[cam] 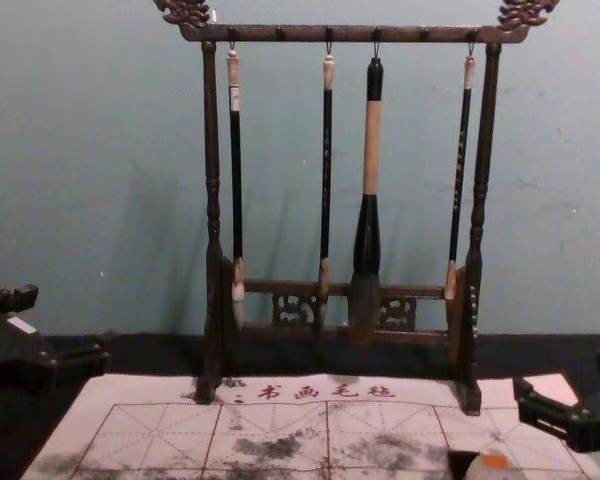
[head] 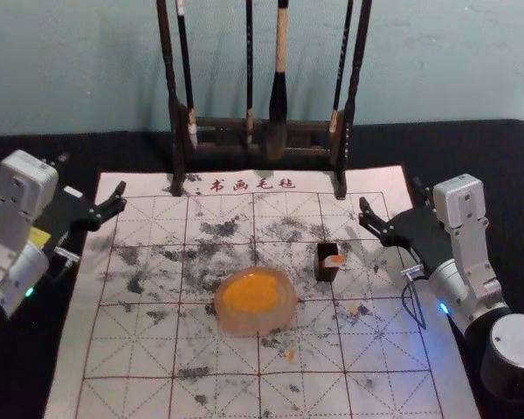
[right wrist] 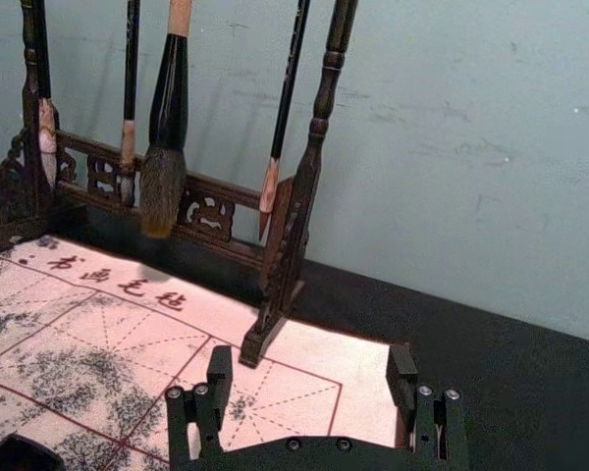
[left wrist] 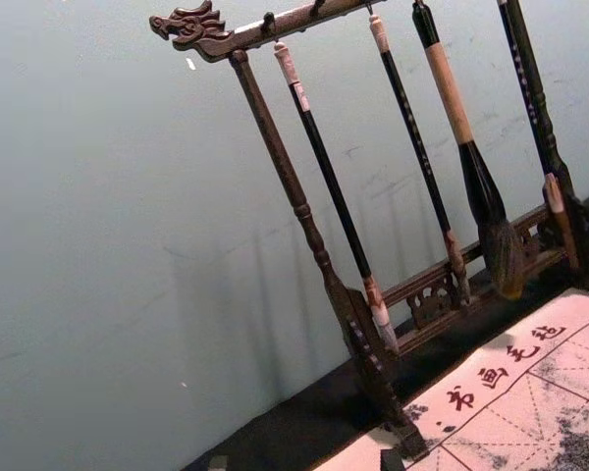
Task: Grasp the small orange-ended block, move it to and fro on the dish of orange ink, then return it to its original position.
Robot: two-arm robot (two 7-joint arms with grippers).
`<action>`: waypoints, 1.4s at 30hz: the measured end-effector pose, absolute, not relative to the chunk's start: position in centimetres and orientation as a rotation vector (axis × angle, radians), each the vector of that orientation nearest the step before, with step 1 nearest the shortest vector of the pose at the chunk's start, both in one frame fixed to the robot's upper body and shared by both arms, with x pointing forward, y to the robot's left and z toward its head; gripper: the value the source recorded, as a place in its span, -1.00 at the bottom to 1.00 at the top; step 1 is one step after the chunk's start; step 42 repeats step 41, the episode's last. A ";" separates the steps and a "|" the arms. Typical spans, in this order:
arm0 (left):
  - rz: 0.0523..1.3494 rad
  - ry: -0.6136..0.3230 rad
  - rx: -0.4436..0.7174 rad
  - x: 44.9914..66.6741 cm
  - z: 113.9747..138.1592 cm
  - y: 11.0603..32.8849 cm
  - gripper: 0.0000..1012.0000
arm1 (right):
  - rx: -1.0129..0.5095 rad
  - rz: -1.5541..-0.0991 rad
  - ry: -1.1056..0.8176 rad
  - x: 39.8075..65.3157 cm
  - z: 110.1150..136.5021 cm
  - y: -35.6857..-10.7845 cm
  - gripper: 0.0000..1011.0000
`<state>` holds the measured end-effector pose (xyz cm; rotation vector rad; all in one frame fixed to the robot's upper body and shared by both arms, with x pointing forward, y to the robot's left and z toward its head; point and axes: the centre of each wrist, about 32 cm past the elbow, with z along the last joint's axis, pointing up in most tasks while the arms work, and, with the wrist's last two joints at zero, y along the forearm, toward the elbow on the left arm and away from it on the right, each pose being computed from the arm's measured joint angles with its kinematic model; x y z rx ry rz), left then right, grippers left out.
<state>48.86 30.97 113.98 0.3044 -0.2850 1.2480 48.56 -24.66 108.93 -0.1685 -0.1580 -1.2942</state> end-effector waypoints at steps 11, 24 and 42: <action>1.248 -0.285 0.304 48.9 114.0 31.0 0.98 | -0.168 -1.294 -0.158 48.6 108.9 -24.7 0.98; 1.248 -0.285 0.305 48.9 114.0 31.0 0.98 | -0.169 -1.294 -0.158 48.6 108.9 -24.7 0.98; 1.248 -0.285 0.304 48.9 114.0 31.0 0.98 | -0.169 -1.294 -0.158 48.6 108.9 -24.7 0.98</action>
